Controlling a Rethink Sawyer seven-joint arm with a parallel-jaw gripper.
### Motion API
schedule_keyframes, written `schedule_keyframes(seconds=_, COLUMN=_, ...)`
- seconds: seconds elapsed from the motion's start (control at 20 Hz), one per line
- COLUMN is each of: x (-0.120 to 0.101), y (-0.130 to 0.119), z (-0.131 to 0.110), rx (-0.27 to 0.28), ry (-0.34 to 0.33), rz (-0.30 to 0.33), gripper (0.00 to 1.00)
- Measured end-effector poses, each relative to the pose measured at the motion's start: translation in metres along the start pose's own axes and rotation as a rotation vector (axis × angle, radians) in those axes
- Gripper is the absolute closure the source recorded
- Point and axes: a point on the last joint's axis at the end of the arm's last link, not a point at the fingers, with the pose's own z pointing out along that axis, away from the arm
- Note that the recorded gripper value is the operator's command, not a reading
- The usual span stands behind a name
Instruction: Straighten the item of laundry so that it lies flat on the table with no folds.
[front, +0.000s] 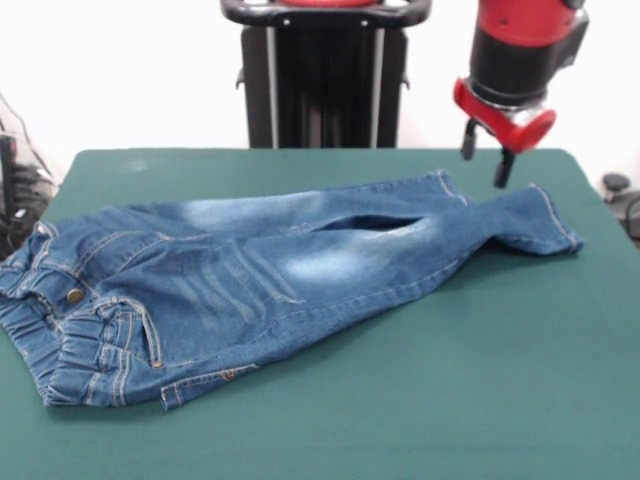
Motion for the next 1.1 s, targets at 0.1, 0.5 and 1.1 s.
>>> schedule_keyframes(seconds=0.1, x=0.008, y=0.006, z=0.006, rx=-0.020, ry=-0.007, rz=-0.005, gripper=0.00)
schedule_keyframes(seconds=0.5, x=0.040, y=0.020, z=0.064, rx=-0.051, ry=-0.047, rz=-0.035, gripper=0.00)
schedule_keyframes(seconds=1.1, x=0.044, y=0.015, z=0.116, rx=0.001, ry=-0.018, rz=-0.001, gripper=0.00)
